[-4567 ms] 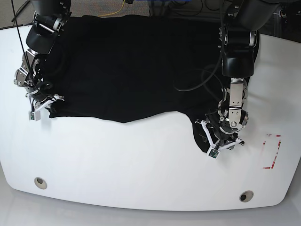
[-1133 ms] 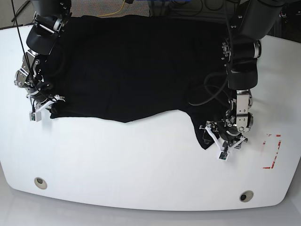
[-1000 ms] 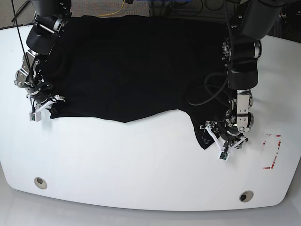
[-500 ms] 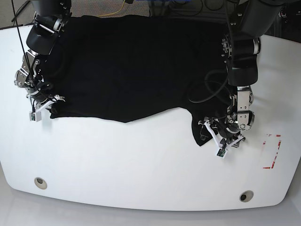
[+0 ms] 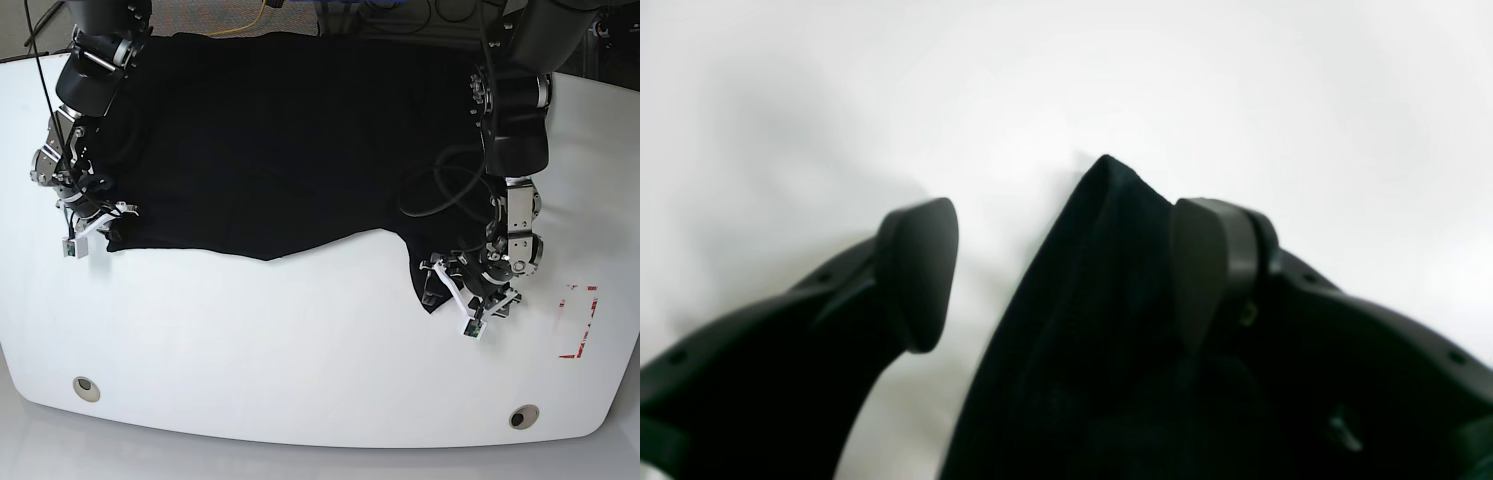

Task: Layout the t-shirt on the table in an organized manner, then fold the t-shirt properly
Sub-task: 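Hold the hem corners with both grippers and tug them outward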

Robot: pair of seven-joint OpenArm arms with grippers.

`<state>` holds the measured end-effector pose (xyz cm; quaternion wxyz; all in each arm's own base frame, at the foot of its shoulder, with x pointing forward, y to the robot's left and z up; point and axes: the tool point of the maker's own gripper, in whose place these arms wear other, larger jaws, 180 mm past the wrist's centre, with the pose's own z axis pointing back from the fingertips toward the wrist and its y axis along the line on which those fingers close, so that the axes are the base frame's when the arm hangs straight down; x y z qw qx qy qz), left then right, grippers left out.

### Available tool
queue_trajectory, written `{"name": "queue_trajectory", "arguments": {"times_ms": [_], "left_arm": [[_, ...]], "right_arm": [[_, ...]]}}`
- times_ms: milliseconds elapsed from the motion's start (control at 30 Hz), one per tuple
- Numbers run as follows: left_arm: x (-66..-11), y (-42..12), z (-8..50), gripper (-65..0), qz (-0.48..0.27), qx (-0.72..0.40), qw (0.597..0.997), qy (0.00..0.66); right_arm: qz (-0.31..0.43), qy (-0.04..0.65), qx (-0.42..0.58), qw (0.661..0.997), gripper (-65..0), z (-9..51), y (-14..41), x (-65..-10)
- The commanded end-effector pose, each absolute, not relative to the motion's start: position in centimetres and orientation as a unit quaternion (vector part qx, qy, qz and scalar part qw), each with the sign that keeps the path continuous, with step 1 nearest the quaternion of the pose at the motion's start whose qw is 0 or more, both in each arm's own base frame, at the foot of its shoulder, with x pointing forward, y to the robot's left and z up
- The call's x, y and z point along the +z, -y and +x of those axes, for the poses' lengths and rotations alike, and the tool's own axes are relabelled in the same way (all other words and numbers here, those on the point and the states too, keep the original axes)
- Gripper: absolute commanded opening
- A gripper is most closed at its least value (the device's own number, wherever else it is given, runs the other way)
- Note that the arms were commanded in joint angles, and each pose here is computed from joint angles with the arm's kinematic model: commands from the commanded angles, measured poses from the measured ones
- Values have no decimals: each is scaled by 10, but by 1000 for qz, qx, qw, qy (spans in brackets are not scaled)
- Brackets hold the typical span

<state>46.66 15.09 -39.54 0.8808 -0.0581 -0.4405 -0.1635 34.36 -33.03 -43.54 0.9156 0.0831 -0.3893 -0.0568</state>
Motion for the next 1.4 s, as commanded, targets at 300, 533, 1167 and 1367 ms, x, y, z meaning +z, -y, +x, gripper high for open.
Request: {"name": "queue_trajectory", "arguments": {"times_ms": [300,533,1167,1367], "left_arm": [[-402,-150,471,-183,-71,-156,885,434],[-405,-150,469,-184,-73,-155,886,430],[-402,-163,470,-650,-61,-154,887,431],[-398,-175,471,-650,-51,-150,886,435]], "right_arm": [[72,347,-39,934,-646,332,331,-446],[72,347,-39,934,-646,332,331,-446],[72,348,-40,934,-646,333,331,-446],[72,348,-40,934,-646,333,331,-446]]}}
